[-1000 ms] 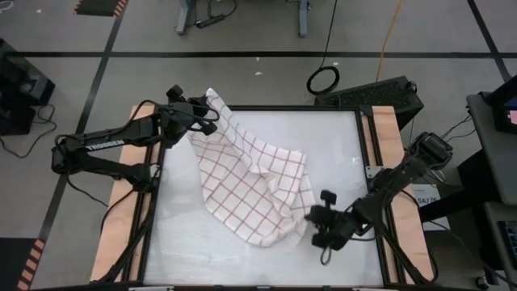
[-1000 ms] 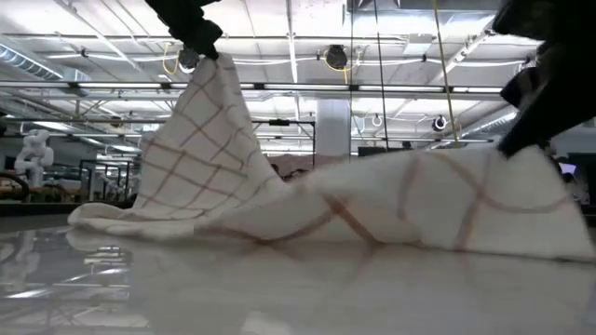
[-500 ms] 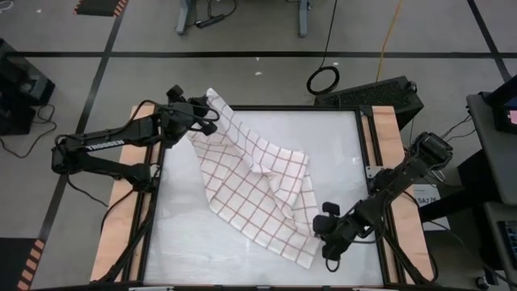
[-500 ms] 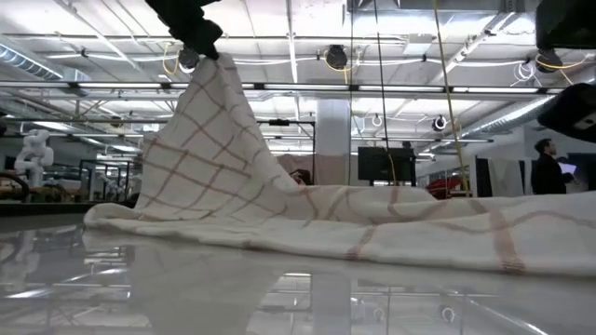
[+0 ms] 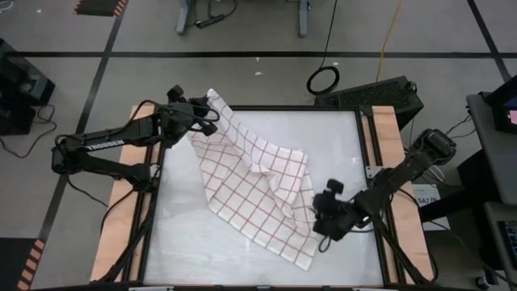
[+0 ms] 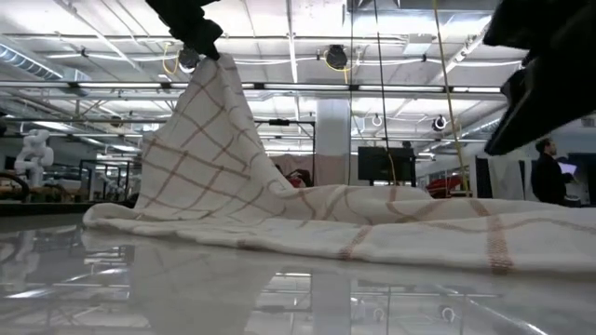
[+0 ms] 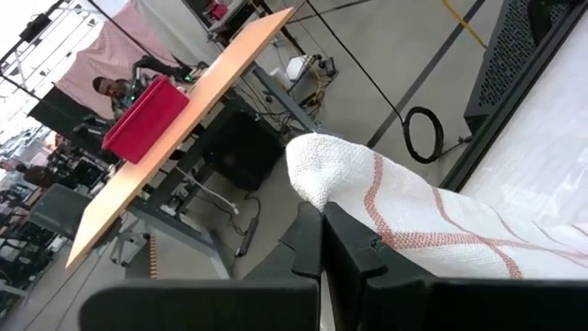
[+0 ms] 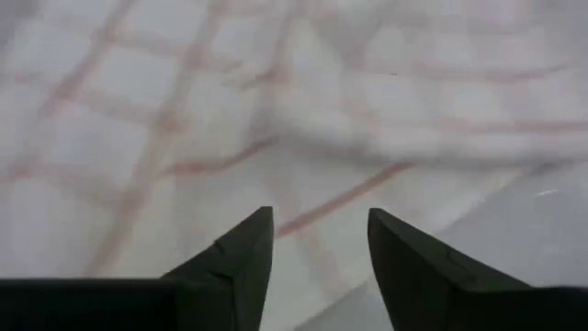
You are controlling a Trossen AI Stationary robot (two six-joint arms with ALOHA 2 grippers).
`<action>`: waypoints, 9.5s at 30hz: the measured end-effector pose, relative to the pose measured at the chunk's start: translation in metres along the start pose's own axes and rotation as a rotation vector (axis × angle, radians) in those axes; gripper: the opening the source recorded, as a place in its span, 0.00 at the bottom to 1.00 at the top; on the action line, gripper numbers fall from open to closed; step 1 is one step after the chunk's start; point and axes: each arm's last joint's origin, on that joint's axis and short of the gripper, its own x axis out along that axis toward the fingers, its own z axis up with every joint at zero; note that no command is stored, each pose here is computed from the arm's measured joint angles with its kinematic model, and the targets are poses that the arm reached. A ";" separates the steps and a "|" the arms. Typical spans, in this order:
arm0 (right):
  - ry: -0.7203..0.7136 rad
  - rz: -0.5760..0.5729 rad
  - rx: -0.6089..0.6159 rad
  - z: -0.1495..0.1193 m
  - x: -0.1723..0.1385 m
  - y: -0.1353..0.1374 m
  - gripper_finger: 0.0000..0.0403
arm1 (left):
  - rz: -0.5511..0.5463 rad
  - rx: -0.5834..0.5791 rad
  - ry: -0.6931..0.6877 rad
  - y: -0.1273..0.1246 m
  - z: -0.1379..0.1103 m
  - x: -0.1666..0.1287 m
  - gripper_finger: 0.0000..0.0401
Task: Roll towel
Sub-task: Fold the white checkered towel
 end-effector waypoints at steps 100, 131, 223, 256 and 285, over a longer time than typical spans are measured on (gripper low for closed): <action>-0.678 0.292 -0.287 0.277 0.054 -0.190 0.50 | -0.386 -0.113 -0.132 -0.018 0.007 -0.008 0.01; -0.565 0.373 -0.240 0.307 0.082 -0.194 0.03 | -0.444 -0.008 -0.158 -0.049 0.014 -0.005 0.01; -0.421 0.217 -0.148 0.291 0.040 -0.234 0.01 | 0.306 0.003 -0.116 -0.261 -0.147 -0.013 0.84; -0.319 0.241 -0.095 0.282 0.044 -0.233 0.01 | -0.065 -0.059 0.156 -0.130 -0.088 -0.033 0.49; -0.360 0.238 -0.079 0.286 0.042 -0.234 0.01 | 0.035 -0.001 0.002 -0.243 -0.145 -0.029 0.84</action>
